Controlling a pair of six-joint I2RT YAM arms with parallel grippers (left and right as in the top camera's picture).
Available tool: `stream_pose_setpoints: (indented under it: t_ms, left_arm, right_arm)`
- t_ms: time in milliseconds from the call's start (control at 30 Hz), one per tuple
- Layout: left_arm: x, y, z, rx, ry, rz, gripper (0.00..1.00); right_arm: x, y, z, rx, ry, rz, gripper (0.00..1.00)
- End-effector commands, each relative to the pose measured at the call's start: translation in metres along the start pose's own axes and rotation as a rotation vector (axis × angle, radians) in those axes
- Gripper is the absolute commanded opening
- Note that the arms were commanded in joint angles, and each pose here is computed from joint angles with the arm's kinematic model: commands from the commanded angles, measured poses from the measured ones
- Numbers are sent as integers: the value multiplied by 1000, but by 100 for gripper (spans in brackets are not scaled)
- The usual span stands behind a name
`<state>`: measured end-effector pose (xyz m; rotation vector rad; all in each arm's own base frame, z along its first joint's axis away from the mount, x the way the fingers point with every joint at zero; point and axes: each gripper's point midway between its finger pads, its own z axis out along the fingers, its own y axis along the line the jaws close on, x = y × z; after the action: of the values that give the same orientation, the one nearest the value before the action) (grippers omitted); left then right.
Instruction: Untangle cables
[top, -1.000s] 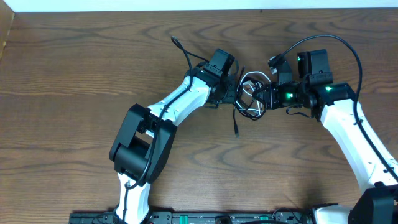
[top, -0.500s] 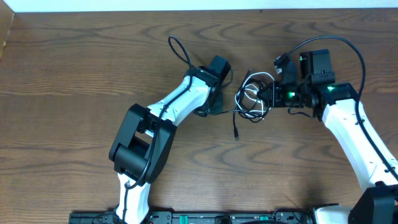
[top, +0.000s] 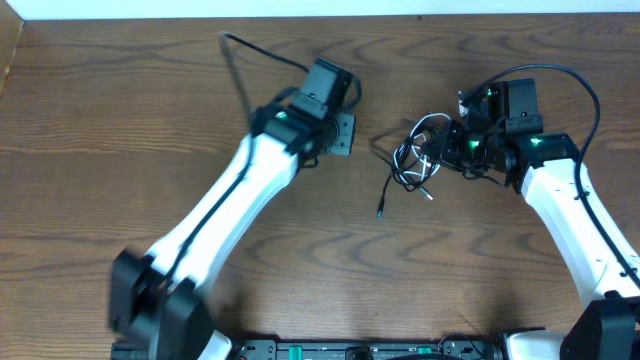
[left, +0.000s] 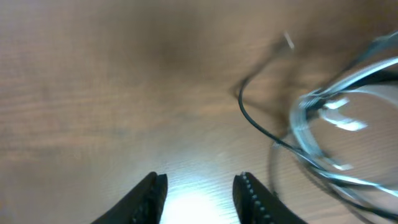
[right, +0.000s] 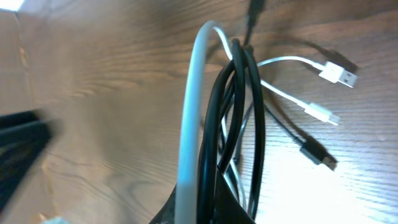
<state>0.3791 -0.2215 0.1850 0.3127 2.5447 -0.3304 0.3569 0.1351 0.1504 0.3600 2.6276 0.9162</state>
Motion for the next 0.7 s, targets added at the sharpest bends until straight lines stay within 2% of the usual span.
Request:
stream_pose_setpoints:
  t_ms: [0,100,200,400,667]
  left_arm:
    - [-4,-32,-12,183,-10,105,44]
    - [2,-55,-12,323,10,192,44]
    - [7,-66,-10,399,16,277,44]
    - [6,-105,-31,656,-69,488,44]
    - [4,-110,-34,681,-98,532,44]
  right_arm:
    - [0,28,-10,-136,18,65,1]
    - [0,48,-14,-239,41,68,1]
    - [1,64,-18,-324,68,61,1]
    - [-8,82,-35,-463,83,75,1]
    - [-19,84,-47,-524,67,64,1]
